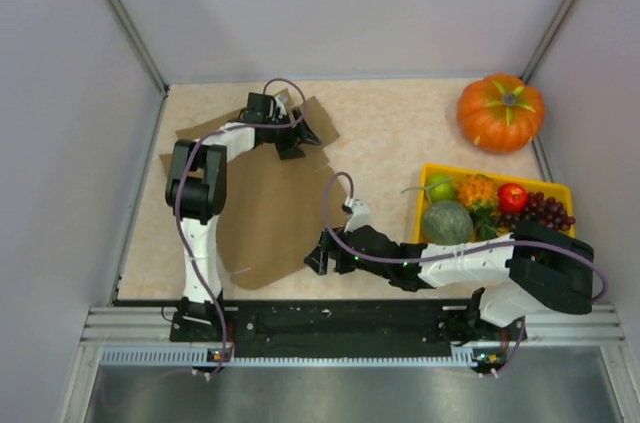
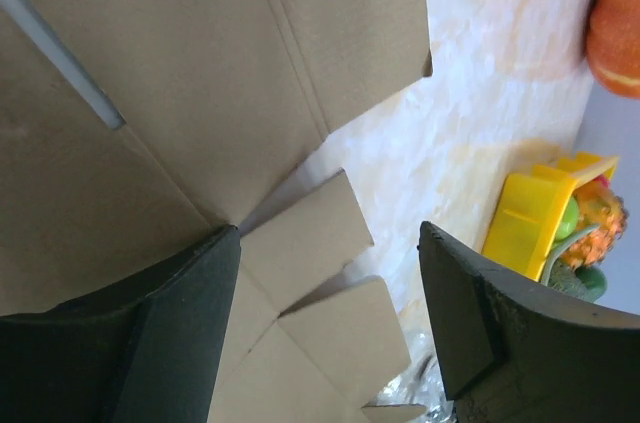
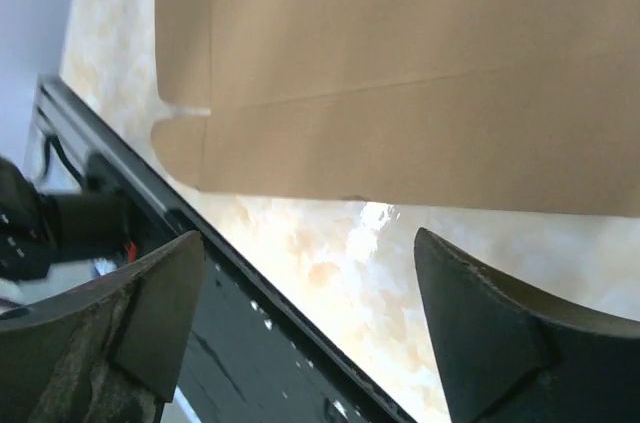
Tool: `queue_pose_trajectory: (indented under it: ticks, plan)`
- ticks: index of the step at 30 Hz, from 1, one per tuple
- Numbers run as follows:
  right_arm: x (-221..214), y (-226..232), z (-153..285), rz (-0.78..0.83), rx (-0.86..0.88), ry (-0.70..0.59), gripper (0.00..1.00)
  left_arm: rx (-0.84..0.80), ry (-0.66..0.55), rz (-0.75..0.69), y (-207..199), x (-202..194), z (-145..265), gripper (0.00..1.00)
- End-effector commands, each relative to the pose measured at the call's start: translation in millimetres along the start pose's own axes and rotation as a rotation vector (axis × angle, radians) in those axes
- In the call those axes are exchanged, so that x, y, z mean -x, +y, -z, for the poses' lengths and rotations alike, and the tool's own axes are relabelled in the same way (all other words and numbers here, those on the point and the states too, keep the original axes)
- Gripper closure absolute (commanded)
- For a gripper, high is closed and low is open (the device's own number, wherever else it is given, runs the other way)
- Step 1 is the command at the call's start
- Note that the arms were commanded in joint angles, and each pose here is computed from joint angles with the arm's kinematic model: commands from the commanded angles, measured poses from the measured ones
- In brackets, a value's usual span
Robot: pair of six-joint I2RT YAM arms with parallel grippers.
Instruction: Fold the paper box
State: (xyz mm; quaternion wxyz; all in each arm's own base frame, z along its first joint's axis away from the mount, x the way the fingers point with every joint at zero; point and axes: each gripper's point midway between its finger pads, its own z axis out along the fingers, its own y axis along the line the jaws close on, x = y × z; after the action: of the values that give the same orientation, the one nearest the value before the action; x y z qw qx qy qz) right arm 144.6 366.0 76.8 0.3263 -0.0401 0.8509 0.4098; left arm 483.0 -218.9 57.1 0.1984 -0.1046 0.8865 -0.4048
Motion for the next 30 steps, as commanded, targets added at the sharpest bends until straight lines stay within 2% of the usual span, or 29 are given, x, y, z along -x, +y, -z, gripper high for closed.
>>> queue_pose_trajectory:
  ticks: [1, 2, 3, 7, 8, 9, 10, 11, 12, 13, 14, 15, 16, 17, 18, 19, 20, 21, 22, 23, 24, 28, 30]
  plan:
    - [9.2, -1.5, 20.0, 0.267, 0.005, 0.146, 0.13, 0.053, -0.021, -0.185, -22.5, 13.0, 35.9, 0.22]
    - [7.3, 0.6, 27.0, 0.257, 0.055, 0.199, 0.13, 0.045, -0.074, -0.242, -45.8, 22.0, 62.3, 0.21]
    - [18.5, -0.5, 36.8, 0.259, 0.051, 0.196, 0.13, 0.048, -0.101, -0.290, -53.7, 25.5, 77.9, 0.19]
    - [94.3, -11.5, 42.7, 0.328, -0.003, 0.122, 0.11, 0.075, -0.258, -0.370, -77.7, 32.3, 150.6, 0.15]
    - [125.2, -28.4, 40.3, 0.297, -0.047, 0.072, 0.11, 0.093, -0.305, -0.377, -81.0, 26.2, 172.8, 0.15]
    - [153.2, -20.7, 36.1, 0.303, -0.034, 0.022, 0.11, 0.102, -0.338, -0.379, -81.1, 24.3, 183.6, 0.14]
    - [166.3, -30.4, 20.6, 0.325, -0.046, 0.019, 0.10, 0.133, -0.342, -0.351, -66.1, 14.5, 187.4, 0.14]
    - [191.0, -46.4, 12.5, 0.315, -0.076, -0.008, 0.10, 0.129, -0.402, -0.352, -75.2, 11.5, 207.7, 0.13]
    - [225.1, -38.5, 3.6, 0.334, -0.077, -0.067, 0.11, 0.140, -0.465, -0.329, -72.4, 16.7, 218.1, 0.13]
    - [229.9, -64.6, -23.8, 0.307, -0.132, -0.042, 0.11, 0.156, -0.465, -0.292, -56.3, 5.1, 217.6, 0.13]
    - [252.2, -78.8, -32.7, 0.261, -0.152, -0.063, 0.10, 0.133, -0.521, -0.294, -64.7, 3.3, 234.0, 0.12]
    - [290.6, -63.3, -42.4, 0.248, -0.100, -0.118, 0.11, 0.100, -0.544, -0.272, -67.9, 2.2, 239.9, 0.13]
    - [278.4, -84.5, -76.5, 0.169, -0.075, -0.040, 0.13, 0.090, -0.534, -0.257, -62.3, -7.8, 237.8, 0.12]
    - [289.1, -89.4, -88.1, 0.137, -0.069, -0.045, 0.14, 0.045, -0.550, -0.284, -73.8, -13.9, 245.8, 0.13]
    - [320.4, -84.8, -99.6, 0.122, -0.045, -0.092, 0.15, -0.002, -0.540, -0.286, -81.7, -20.9, 246.7, 0.13]
    - [328.2, -87.2, -110.7, 0.086, -0.034, -0.095, 0.15, -0.012, -0.526, -0.272, -76.7, -30.1, 243.7, 0.13]
    - [316.2, -113.6, -138.1, 0.043, -0.060, -0.056, 0.15, -0.044, -0.537, -0.285, -83.6, -35.8, 249.5, 0.13]
    - [344.6, -104.3, -145.7, 0.046, -0.034, -0.109, 0.15, -0.060, -0.529, -0.293, -84.9, -41.9, 249.8, 0.14]
    - [350.1, -106.1, -154.8, 0.025, -0.022, -0.108, 0.16, -0.057, -0.519, -0.293, -82.1, -50.4, 251.4, 0.14]
    - [331.1, -134.5, -178.2, -0.013, -0.059, -0.051, 0.17, -0.049, -0.516, -0.297, -80.0, -53.9, 252.6, 0.14]
    - [353.2, -124.5, -182.9, 0.001, -0.040, -0.088, 0.18, -0.033, -0.509, -0.308, -76.3, -57.8, 253.3, 0.14]
    - [345.6, -147.2, -219.0, -0.033, -0.036, -0.056, 0.21, -0.016, -0.493, -0.327, -73.4, -76.0, 263.0, 0.14]
    - [339.6, -147.6, -234.9, -0.052, 0.022, -0.055, 0.28, -0.002, -0.478, -0.335, -69.9, -83.5, 265.5, 0.15]
